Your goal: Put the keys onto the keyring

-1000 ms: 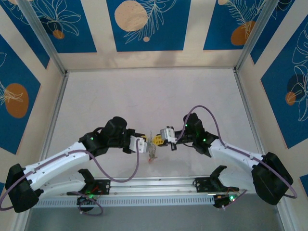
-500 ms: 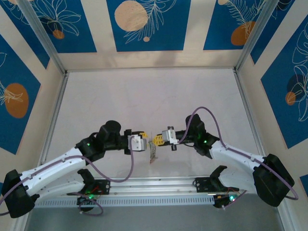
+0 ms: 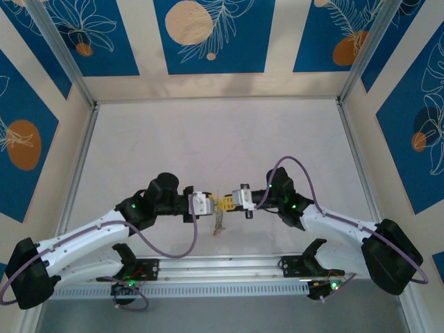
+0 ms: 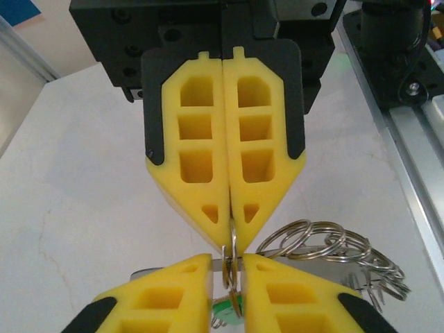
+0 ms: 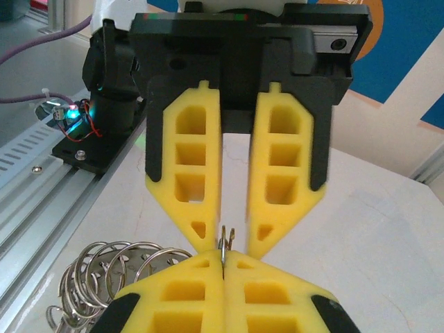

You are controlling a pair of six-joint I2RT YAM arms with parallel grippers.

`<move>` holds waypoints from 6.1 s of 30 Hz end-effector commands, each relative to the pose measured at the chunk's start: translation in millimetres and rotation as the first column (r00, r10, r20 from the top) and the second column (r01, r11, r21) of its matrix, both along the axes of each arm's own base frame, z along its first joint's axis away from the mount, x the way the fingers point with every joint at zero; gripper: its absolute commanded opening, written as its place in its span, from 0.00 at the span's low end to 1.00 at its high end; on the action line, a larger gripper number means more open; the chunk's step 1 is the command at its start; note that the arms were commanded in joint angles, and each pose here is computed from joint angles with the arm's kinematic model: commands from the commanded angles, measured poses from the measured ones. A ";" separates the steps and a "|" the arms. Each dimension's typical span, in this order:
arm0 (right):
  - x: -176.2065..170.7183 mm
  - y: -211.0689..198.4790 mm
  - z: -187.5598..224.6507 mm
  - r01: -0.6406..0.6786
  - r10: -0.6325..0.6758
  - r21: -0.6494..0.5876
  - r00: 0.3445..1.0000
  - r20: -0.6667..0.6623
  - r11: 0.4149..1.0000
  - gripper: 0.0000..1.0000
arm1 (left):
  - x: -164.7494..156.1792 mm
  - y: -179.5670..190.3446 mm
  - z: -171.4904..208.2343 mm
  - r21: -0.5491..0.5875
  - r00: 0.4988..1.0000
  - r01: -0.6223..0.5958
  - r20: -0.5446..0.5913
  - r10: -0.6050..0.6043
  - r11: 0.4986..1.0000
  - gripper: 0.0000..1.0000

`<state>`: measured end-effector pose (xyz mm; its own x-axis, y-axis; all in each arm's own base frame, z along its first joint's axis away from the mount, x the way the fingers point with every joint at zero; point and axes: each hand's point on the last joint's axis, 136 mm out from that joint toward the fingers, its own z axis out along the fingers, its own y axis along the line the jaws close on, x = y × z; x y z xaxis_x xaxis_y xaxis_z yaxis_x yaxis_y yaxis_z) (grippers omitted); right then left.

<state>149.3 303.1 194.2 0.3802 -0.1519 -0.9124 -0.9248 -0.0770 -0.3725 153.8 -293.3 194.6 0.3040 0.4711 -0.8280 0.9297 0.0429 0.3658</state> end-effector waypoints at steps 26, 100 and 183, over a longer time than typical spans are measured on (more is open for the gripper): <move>34.0 8.9 -11.8 0.204 -0.208 -0.074 0.977 -0.051 0.976 0.27 | 21.7 20.9 4.2 0.484 0.999 0.009 -0.046 0.015 0.875 0.00; 6.9 4.6 23.8 0.065 -0.046 0.201 0.994 -0.100 0.977 0.00 | 12.5 27.8 33.1 0.101 0.997 -0.080 -0.012 0.082 0.992 0.28; 16.7 14.1 51.9 0.090 -0.043 0.297 0.986 -0.163 0.951 0.00 | 17.2 25.5 38.1 0.113 0.991 -0.100 -0.077 0.109 0.989 0.17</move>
<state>170.0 317.6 223.6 0.1845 0.0422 -0.9819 -0.9790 0.0955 -0.1799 167.9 -263.3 217.3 0.1711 0.6455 -0.7443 0.9565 0.0723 0.2826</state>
